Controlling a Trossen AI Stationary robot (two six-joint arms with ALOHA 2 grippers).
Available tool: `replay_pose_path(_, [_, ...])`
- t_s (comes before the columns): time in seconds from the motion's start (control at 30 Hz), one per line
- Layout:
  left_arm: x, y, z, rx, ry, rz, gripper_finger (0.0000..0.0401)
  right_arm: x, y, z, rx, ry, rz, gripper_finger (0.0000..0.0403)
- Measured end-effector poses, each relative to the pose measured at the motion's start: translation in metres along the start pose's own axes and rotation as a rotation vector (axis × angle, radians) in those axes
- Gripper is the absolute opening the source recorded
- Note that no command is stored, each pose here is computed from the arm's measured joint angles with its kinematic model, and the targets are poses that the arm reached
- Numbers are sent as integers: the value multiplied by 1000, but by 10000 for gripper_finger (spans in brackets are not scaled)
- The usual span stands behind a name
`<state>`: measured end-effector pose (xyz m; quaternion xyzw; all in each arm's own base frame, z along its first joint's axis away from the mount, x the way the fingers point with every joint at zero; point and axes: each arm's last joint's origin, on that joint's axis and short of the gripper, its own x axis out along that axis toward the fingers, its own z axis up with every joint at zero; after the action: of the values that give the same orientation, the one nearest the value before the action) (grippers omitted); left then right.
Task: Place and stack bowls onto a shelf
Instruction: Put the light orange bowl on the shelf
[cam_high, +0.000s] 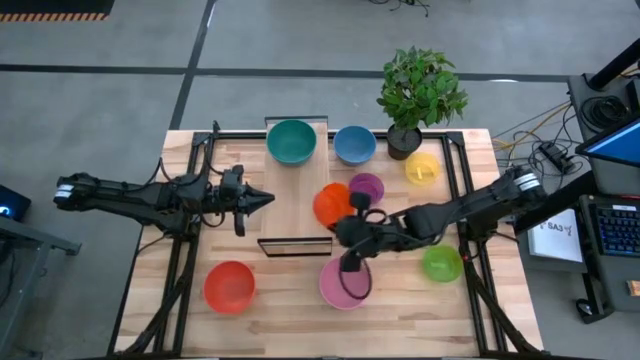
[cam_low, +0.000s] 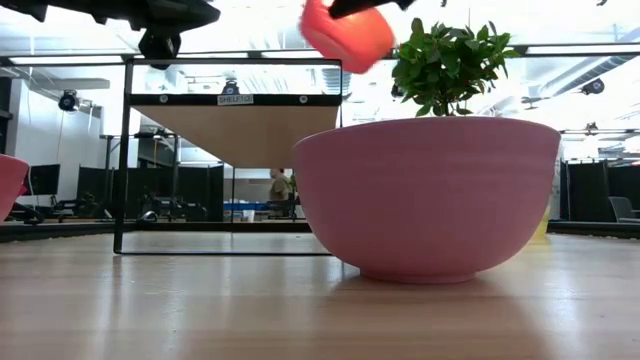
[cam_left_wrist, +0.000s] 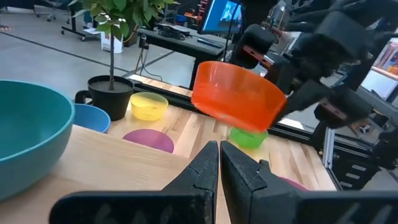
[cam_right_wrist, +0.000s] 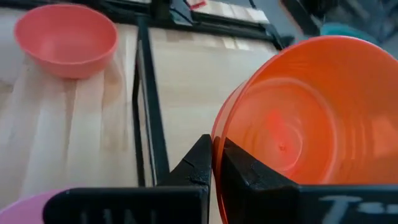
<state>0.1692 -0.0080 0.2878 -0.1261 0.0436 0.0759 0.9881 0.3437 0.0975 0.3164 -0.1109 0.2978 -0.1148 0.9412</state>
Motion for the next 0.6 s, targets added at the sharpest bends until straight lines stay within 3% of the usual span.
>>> replay_pose_path(0.27, [-1,-2,4,-10,-43,-21,0,49,6,15,-179,39,-7,9])
replay_pose_path(0.6, [-13,-3,12,-21,-101,-74,0,79,-22,38,-50,25,137,9])
